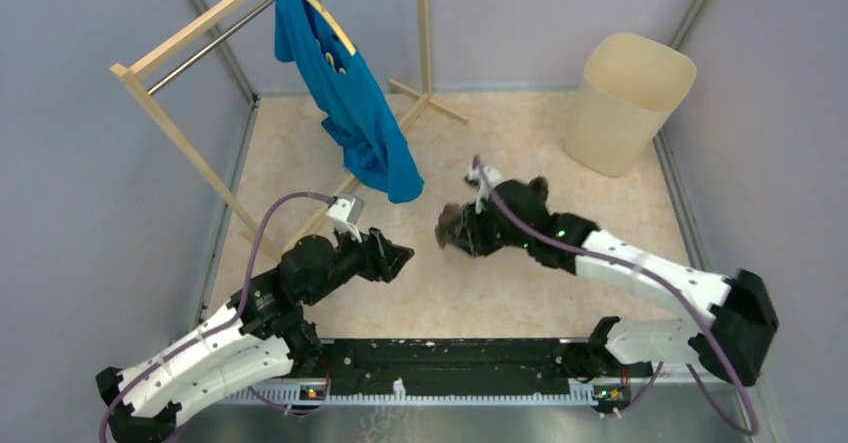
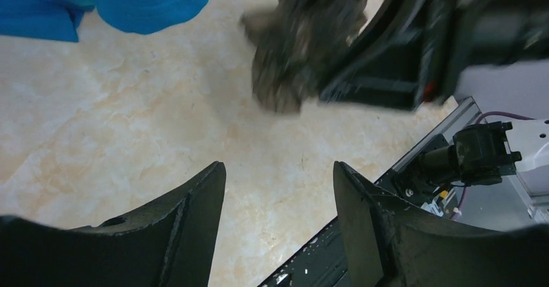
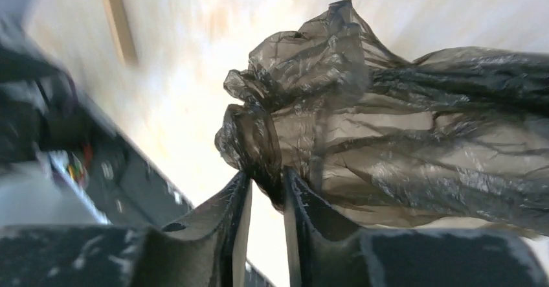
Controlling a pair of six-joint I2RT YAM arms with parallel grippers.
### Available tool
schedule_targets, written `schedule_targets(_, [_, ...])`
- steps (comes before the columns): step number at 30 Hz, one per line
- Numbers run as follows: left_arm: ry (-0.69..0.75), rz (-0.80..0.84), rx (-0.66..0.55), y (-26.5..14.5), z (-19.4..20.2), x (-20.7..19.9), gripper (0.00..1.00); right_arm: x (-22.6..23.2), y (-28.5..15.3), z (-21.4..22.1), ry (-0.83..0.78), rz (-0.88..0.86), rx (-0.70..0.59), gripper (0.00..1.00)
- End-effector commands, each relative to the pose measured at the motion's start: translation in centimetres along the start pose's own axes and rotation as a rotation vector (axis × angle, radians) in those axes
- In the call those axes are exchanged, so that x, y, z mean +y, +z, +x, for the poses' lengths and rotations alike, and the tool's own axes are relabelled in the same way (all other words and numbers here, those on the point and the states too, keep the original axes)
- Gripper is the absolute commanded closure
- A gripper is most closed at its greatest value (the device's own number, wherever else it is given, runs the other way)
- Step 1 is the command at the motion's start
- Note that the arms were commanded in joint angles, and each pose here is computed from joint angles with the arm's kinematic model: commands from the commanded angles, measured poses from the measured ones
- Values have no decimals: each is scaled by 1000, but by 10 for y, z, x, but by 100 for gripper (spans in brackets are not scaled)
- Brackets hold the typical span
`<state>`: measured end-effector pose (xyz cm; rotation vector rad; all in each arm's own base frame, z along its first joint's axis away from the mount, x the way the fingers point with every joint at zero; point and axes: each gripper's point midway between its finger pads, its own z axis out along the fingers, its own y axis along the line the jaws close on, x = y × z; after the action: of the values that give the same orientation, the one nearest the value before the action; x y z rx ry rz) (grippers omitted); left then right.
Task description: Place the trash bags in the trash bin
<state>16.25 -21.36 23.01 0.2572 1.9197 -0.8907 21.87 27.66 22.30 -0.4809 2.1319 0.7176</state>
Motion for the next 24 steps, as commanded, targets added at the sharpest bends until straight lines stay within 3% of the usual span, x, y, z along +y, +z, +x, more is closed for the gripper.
schedule_targets(1, [-52, -62, 33, 5, 21, 17, 31, 56, 28, 73, 92, -342, 149, 71])
schedule_targets(5, [-72, -54, 51, 13, 29, 16, 25, 53, 12, 77, 89, -332, 128, 49])
schedule_targets(11, [-69, -70, 91, 26, 43, 20, 10, 14, -25, 47, 98, -134, -56, 17])
schedule_targets(18, [-53, -59, 185, 60, 63, 14, 2, -51, -32, 50, 266, 199, -170, 12])
schedule_targets(24, [-8, -121, 321, 104, 85, 16, 2, -98, -50, 64, 239, 438, -163, 12])
